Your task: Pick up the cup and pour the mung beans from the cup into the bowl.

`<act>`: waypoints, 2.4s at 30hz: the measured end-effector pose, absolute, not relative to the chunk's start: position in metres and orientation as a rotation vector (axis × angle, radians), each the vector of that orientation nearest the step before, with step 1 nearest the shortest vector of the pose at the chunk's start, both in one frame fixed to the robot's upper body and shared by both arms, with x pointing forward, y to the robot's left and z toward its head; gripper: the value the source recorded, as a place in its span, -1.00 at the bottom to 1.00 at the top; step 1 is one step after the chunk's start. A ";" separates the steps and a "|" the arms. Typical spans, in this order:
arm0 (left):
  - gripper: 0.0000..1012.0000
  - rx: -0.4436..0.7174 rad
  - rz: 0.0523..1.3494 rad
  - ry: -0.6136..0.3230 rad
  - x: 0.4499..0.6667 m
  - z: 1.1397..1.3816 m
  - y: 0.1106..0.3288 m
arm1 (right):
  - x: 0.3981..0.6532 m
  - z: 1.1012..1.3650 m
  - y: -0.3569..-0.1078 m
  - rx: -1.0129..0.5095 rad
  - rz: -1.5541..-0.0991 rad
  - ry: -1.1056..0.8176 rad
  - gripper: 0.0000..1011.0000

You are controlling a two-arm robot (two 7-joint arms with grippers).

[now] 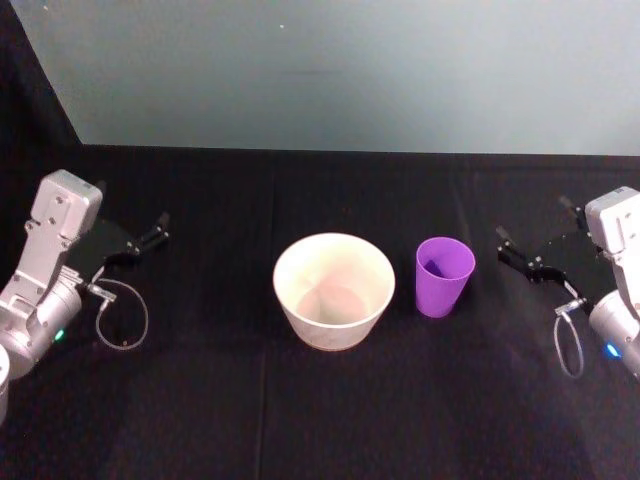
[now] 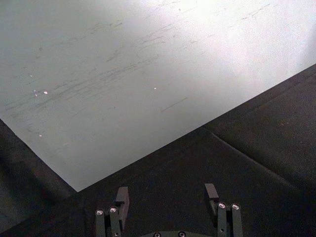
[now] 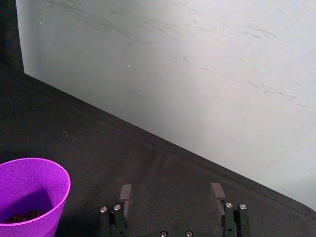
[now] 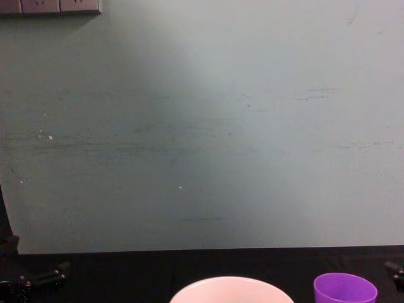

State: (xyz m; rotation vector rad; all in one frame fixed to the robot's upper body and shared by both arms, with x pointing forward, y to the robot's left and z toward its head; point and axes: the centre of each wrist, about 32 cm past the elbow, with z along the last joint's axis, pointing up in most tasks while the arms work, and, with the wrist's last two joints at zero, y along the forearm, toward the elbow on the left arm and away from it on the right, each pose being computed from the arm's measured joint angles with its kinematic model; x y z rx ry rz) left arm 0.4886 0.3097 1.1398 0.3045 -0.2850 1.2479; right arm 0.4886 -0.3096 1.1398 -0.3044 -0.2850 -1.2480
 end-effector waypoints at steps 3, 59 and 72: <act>0.98 0.304 1.248 -0.285 0.489 1.140 0.310 | 0.489 1.140 -0.310 -0.304 -1.248 -0.285 0.98; 0.98 0.305 1.248 -0.285 0.489 1.140 0.310 | 0.489 1.140 -0.310 -0.304 -1.248 -0.285 0.98; 0.98 0.305 1.248 -0.285 0.489 1.140 0.310 | 0.475 1.142 -0.321 -0.264 -1.237 -0.270 0.98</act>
